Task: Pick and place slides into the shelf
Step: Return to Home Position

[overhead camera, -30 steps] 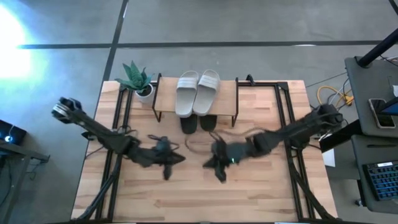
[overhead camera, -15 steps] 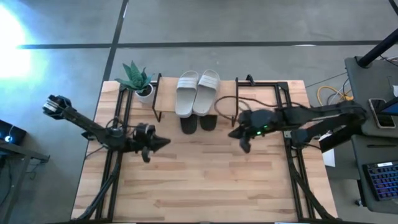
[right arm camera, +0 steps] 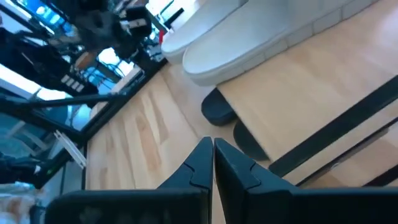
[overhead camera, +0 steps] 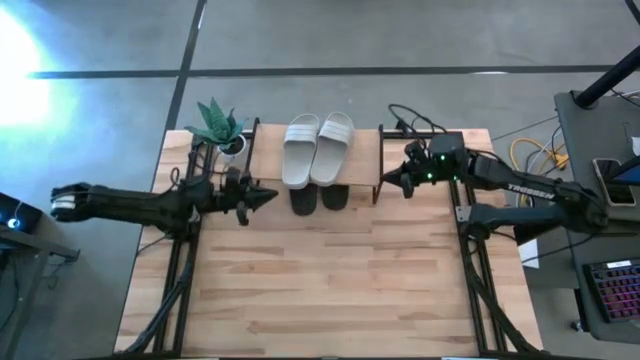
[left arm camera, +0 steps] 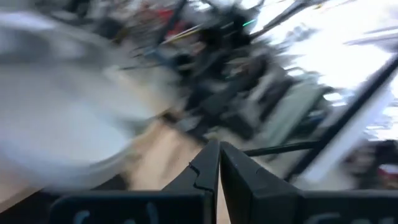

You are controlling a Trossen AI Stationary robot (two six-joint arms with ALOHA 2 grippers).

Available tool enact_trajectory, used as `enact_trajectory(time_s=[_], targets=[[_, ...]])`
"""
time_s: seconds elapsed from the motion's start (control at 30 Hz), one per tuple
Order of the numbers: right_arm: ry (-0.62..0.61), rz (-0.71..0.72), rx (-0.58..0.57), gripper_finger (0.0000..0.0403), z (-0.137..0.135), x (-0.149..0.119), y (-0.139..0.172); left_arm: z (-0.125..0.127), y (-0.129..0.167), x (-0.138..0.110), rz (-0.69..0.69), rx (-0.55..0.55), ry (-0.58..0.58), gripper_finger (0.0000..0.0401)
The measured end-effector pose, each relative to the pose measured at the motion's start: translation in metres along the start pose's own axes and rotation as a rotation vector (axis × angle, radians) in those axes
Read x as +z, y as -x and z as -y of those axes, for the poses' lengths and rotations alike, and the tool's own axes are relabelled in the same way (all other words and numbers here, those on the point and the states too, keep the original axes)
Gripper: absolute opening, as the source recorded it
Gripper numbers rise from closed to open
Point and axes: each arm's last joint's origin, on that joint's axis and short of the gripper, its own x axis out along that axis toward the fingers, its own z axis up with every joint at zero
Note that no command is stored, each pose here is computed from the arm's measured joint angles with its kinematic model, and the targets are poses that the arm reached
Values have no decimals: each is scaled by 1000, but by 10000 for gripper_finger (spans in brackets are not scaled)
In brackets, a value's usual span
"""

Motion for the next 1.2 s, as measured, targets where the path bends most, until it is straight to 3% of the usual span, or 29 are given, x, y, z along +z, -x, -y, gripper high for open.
enact_trajectory(time_s=[0.17,0.27,0.53,0.73,0.83,0.9,1.03,1.2], targets=[[13,70,-33,8,-5,1,12,-4,9,-3,-124,283,-34,0],[23,119,-103,8,-13,-10,20,4,13,-2,-166,367,-66,0],[-51,100,-120,8,2,-77,29,12,22,-14,-191,318,-8,0],[-15,161,-80,8,20,-101,43,10,24,-22,-216,312,-65,0],[36,147,-93,8,28,-112,51,-1,31,-37,-238,324,-17,0],[28,134,-99,8,34,-120,57,-6,33,-44,-171,300,64,0],[27,227,55,8,31,-120,71,-16,42,-57,23,183,144,0],[-28,220,28,8,33,-122,72,-18,41,-57,47,236,80,0]])
